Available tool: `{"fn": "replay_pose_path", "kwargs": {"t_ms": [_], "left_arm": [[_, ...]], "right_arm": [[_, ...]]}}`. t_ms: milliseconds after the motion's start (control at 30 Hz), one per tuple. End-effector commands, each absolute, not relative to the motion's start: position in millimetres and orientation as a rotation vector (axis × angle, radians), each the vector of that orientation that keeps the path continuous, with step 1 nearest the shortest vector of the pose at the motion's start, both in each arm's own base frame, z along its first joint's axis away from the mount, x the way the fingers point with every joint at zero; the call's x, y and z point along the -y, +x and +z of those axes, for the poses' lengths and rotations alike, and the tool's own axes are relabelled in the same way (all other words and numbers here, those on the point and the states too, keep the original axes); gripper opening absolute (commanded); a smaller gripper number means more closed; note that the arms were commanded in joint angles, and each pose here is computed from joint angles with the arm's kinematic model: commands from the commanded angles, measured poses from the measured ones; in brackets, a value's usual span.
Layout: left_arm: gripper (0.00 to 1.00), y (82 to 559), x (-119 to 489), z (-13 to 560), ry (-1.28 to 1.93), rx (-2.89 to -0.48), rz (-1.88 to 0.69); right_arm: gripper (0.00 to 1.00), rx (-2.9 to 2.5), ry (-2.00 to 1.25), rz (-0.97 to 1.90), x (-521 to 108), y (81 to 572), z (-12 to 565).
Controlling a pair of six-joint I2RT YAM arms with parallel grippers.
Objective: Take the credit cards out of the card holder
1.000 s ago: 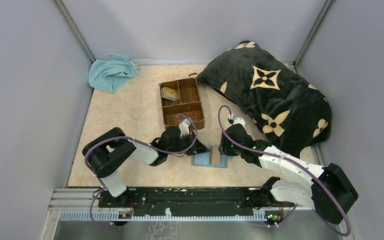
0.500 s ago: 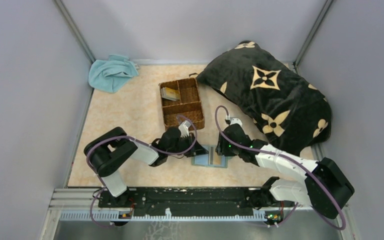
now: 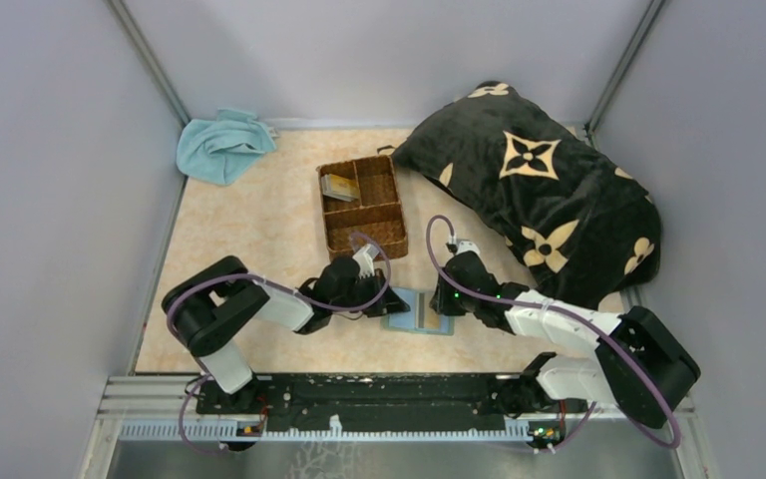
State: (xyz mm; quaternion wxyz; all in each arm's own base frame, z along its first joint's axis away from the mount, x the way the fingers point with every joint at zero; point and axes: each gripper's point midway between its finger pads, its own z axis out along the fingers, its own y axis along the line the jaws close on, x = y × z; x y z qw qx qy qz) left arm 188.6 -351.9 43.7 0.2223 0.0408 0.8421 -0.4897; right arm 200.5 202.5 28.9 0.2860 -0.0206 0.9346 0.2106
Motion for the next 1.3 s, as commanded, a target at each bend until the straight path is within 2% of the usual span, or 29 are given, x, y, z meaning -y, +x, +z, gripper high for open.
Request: {"fn": "replay_pose_path", "kwargs": {"t_ms": [0,100,200,767,1267], "left_arm": [[0.05,182,359,31,0.129,-2.37,-1.384],[0.04,180,357,22,0.119,-2.399,-1.375],[0.03,178,356,14,0.11,-2.42,-1.362],[0.02,177,361,8,0.11,-2.442,-1.382],[0.02,176,364,9,0.127,-2.447,-1.383]], "right_arm": [[0.24,-2.491,-0.038,0.617,-208,200,26],[0.42,-2.491,-0.035,0.604,-206,199,25],[0.48,-2.493,-0.037,0.595,-204,199,25],[0.49,-2.499,-0.04,0.531,-191,194,26],[0.49,-2.5,-0.071,0.668,-209,188,23]]}}
